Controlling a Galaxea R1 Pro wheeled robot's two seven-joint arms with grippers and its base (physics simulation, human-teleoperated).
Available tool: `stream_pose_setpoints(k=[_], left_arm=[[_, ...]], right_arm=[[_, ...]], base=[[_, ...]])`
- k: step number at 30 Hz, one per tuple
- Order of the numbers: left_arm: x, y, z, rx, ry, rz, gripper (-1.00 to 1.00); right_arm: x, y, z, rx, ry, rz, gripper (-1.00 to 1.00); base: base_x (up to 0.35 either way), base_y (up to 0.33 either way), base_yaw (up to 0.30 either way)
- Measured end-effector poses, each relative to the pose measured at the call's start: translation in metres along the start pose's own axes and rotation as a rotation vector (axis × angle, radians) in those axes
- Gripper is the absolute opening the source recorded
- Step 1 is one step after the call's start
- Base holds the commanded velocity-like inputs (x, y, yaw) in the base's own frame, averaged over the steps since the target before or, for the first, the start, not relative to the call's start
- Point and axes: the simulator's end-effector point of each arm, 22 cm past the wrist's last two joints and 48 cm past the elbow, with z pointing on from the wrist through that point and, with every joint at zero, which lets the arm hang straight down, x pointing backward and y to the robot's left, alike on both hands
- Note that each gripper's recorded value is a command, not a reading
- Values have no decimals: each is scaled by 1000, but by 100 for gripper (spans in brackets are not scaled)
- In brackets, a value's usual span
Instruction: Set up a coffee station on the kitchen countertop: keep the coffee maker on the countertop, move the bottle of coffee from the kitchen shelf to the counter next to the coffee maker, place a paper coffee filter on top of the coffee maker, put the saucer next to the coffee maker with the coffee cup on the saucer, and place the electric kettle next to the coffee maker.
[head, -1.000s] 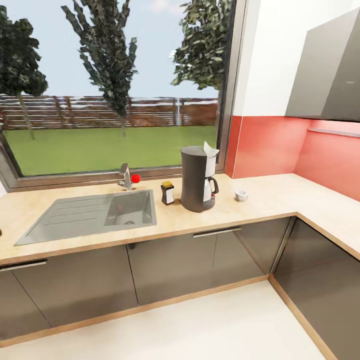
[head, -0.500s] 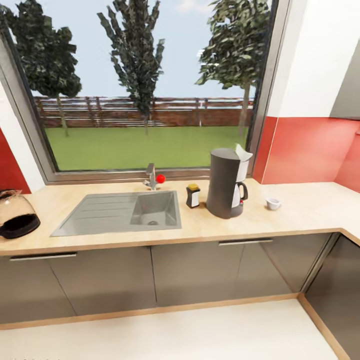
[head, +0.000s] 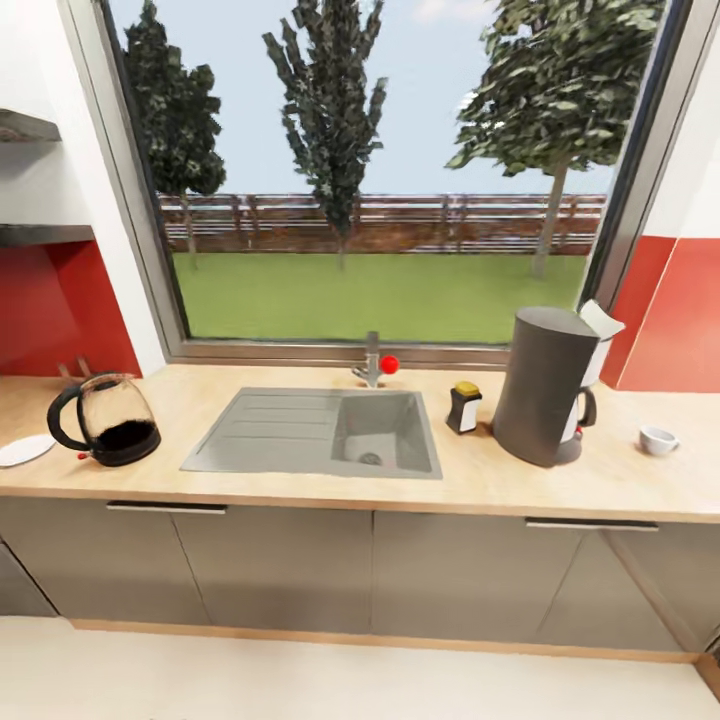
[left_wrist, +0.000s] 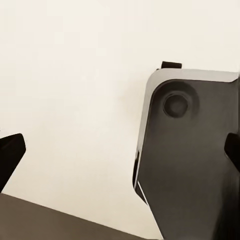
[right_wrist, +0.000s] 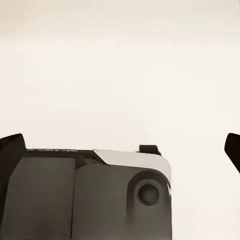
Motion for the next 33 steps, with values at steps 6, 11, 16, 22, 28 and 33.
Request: stream_pose_setpoints(k=[6, 11, 16, 22, 28, 33], left_arm=[[-6, -1, 0, 1, -27, -11, 100], [-7, -1, 0, 1, -30, -8, 100], [-7, -1, 0, 2, -30, -8, 100], [-7, -1, 0, 2, -31, -8, 100], [-7, -3, -1, 4, -32, -8, 100], [-7, -4, -1, 5, -33, -9, 100]], right_arm=[[0, 0, 0, 0, 0, 0, 100], [0, 0, 0, 0, 0, 0, 100], [0, 0, 0, 0, 0, 0, 100], [0, 0, 0, 0, 0, 0, 100], [0, 0, 0, 0, 0, 0, 100], [0, 0, 0, 0, 0, 0, 100]], base=[[134, 318, 279], [93, 333, 280], [130, 335, 280], [152, 335, 280], [154, 335, 280], [175, 321, 280]])
